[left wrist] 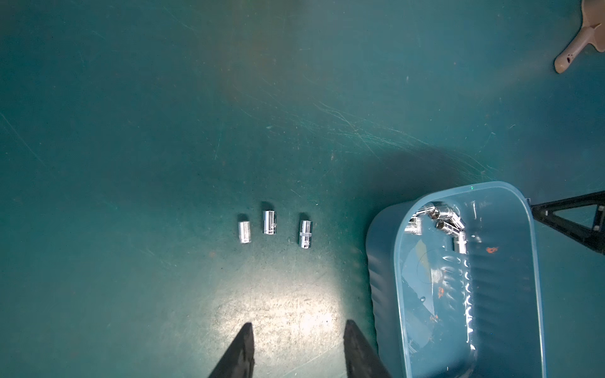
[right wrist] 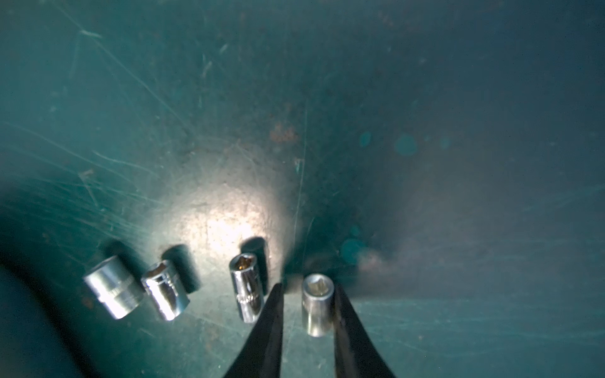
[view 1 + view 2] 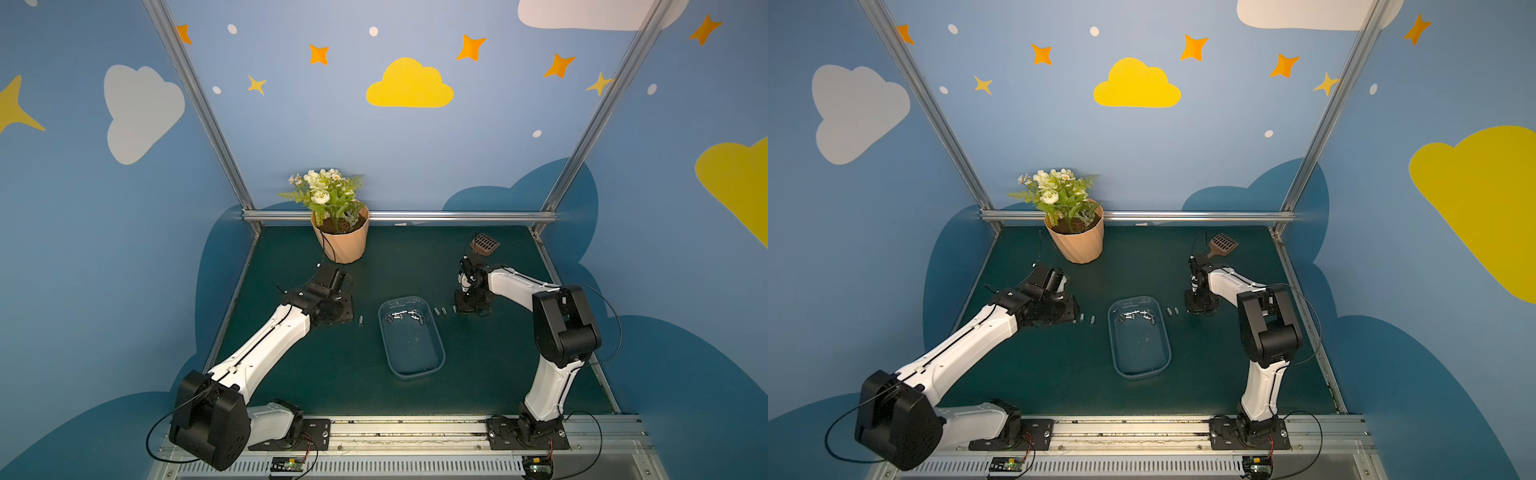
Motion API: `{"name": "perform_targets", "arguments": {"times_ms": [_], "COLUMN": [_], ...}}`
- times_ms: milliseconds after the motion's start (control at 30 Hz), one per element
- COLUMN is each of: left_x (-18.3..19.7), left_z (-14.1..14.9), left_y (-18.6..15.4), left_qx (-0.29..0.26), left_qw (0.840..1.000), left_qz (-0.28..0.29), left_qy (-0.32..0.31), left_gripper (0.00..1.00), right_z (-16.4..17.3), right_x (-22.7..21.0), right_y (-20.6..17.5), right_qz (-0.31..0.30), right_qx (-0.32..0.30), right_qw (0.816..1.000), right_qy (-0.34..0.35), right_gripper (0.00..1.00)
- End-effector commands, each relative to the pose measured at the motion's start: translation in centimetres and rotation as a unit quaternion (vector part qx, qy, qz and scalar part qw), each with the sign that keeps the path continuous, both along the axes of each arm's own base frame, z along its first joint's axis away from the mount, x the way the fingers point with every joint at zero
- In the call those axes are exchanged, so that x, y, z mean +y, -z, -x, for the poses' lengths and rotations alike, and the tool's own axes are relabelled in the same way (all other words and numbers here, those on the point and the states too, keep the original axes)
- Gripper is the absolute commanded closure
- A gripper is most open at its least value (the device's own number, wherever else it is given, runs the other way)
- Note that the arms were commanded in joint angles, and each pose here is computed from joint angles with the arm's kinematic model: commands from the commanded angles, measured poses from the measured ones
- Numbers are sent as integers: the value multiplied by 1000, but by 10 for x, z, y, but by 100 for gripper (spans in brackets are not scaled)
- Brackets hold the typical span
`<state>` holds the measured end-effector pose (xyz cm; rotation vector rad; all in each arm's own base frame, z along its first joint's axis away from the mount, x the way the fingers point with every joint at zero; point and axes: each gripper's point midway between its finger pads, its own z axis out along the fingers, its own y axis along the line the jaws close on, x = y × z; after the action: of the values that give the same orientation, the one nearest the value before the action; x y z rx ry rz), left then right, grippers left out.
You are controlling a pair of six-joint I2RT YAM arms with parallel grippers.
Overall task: Take out the socket from the storage box
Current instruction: Place the socket head at the center of the board.
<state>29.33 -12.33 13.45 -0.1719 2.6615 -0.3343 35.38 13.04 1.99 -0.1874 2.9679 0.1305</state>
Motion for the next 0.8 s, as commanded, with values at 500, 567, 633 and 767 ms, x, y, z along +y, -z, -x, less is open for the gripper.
{"name": "perform_targets", "arguments": {"times_ms": [500, 567, 633, 767], "left_x": [-1, -1, -1, -1], "left_z": [1, 1, 1, 1], "left_y": [-4, -4, -4, -4], "left_qx": [-5, -5, -5, -6], "left_qw": [1000, 1000, 1000, 1000], "left_qz": [7, 7, 7, 6], "left_qy": [3, 3, 3, 5], "left_gripper": [54, 54, 54, 54], "right_z": [-6, -5, -6, -6], "right_x": [3, 3, 4, 4], "right_y": [-30, -31, -32, -32], "right_qz": [-15, -16, -16, -16], "right_qx": [-24, -23, -25, -24], "right_qw": [1000, 1000, 1000, 1000], "right_qy": [4, 4, 4, 4], "right_gripper": [73, 73, 73, 73]}}
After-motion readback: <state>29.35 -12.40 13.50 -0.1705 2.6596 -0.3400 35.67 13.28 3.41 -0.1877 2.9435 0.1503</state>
